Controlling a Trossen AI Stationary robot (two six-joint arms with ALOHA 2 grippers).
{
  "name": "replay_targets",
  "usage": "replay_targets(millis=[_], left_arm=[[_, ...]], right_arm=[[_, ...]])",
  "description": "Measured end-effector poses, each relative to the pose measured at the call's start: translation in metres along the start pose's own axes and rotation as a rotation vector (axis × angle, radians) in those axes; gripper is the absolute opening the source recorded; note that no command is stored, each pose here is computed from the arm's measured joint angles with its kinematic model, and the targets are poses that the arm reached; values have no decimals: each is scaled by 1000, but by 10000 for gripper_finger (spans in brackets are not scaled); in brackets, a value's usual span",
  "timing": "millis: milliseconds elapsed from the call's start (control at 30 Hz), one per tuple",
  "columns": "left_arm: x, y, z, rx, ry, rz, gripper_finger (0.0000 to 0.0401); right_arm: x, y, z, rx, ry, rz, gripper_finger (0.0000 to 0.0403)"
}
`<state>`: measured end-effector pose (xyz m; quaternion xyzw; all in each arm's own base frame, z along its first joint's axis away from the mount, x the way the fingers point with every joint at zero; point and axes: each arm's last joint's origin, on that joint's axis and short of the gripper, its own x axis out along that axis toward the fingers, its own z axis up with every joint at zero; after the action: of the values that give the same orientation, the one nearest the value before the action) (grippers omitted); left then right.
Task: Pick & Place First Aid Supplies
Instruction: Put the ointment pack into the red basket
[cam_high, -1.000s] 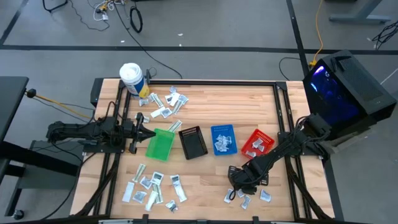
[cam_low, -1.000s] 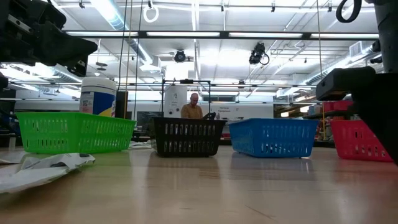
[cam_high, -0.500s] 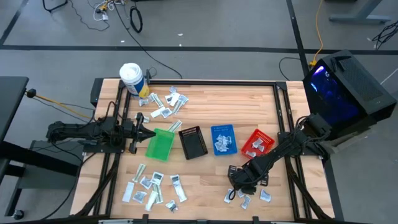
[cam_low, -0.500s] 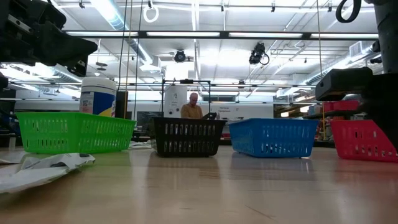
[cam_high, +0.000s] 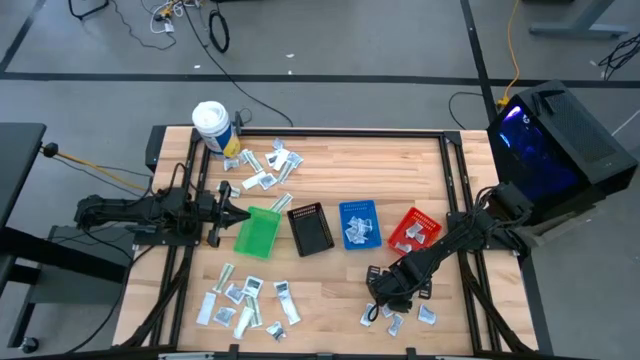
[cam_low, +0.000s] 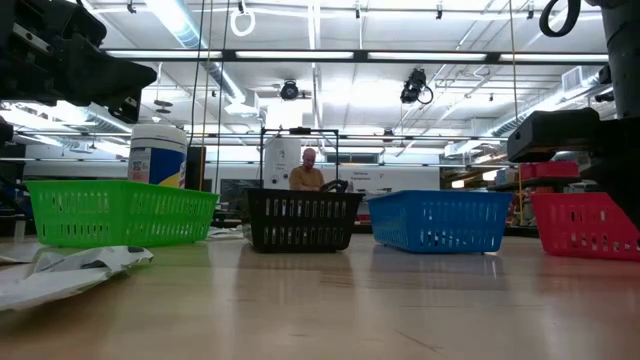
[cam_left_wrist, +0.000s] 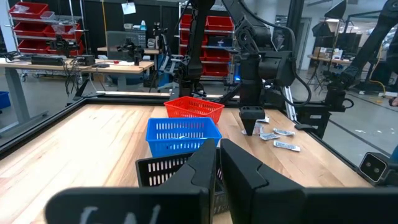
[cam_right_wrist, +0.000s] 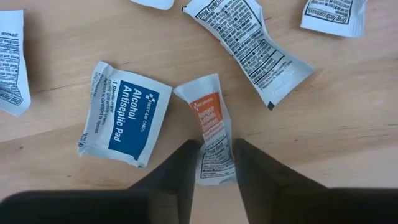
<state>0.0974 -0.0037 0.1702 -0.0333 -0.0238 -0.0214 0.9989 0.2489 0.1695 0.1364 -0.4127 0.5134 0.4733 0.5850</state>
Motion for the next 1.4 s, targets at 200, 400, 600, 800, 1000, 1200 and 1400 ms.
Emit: replay_targets(millis=[200, 400, 600, 800, 1000, 1200, 1400], left_arm=[[0, 0, 0, 0, 0, 0, 32], [0, 0, 0, 0, 0, 0, 32], [0, 0, 0, 0, 0, 0, 32], [0, 0, 0, 0, 0, 0, 32], [0, 0, 0, 0, 0, 0, 32], [0, 0, 0, 0, 0, 0, 32], [0, 0, 0, 0, 0, 0, 32]], right_arm=[[0, 0, 0, 0, 0, 1, 99], [-1, 0, 0, -1, -2, -1, 98], [-8, 2, -1, -6, -20, -19, 97], [-18, 2, -1, -8, -18, -66, 97], [-35, 3, -3, -4, -44, -126, 97], [-61, 4, -9, 94, -117, -191, 97], [-88, 5, -22, 184, -178, -247, 97]])
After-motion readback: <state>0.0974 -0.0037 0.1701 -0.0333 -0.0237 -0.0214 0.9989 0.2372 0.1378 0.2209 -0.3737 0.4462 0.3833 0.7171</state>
